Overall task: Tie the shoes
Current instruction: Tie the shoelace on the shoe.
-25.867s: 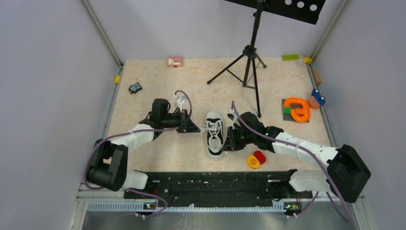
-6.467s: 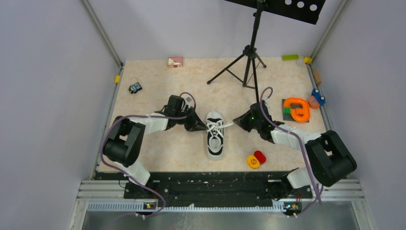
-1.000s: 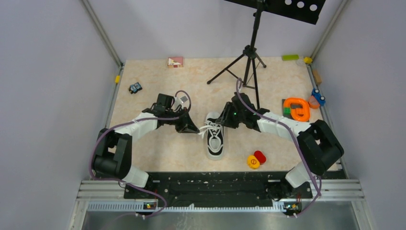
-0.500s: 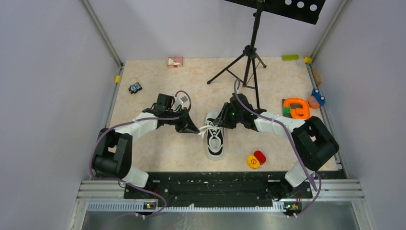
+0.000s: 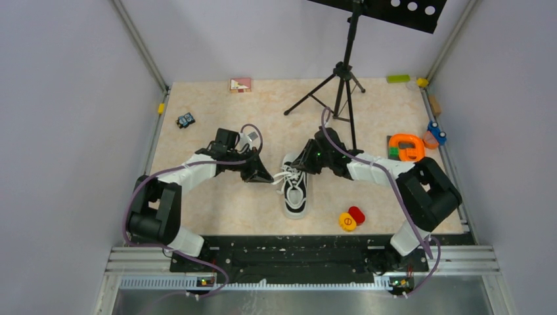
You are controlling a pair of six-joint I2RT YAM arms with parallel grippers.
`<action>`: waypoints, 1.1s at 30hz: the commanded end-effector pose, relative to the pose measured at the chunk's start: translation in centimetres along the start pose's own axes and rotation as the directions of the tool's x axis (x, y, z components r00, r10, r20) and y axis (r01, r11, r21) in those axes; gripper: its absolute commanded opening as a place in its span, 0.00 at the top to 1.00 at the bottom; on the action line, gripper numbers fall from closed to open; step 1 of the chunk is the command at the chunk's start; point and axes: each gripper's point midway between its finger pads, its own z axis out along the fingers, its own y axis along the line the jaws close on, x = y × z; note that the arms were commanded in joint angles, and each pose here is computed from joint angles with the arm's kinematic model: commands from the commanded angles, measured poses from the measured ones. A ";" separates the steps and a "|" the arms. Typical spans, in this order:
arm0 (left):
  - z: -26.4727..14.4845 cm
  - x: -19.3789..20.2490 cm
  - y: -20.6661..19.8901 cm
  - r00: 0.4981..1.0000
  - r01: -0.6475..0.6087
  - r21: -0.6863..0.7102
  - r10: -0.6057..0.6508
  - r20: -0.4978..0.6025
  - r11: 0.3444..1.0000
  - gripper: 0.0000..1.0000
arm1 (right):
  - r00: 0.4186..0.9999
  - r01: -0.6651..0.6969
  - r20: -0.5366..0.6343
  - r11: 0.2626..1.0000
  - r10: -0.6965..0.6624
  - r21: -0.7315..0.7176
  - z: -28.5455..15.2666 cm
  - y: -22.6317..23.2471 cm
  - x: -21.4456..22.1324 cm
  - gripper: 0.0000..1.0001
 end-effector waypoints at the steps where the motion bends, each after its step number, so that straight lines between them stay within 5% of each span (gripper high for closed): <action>1: -0.1 -0.7 -1.1 0.999 -0.046 0.028 0.046 0.006 0.999 1.00 | 1.000 -0.017 0.015 1.000 0.017 -0.007 0.5 0.0 -0.2 0.78; 5: -0.2 -0.6 -1.1 0.999 -0.046 0.026 0.046 0.005 0.999 1.00 | 1.000 -0.021 0.018 1.000 0.021 -0.002 0.5 -0.1 -0.2 1.00; 33: -2.3 2.0 2.1 0.999 -0.030 -0.088 0.027 -0.037 0.996 1.00 | 0.975 -0.052 0.223 0.981 0.009 0.187 -3.6 -5.3 -2.5 1.00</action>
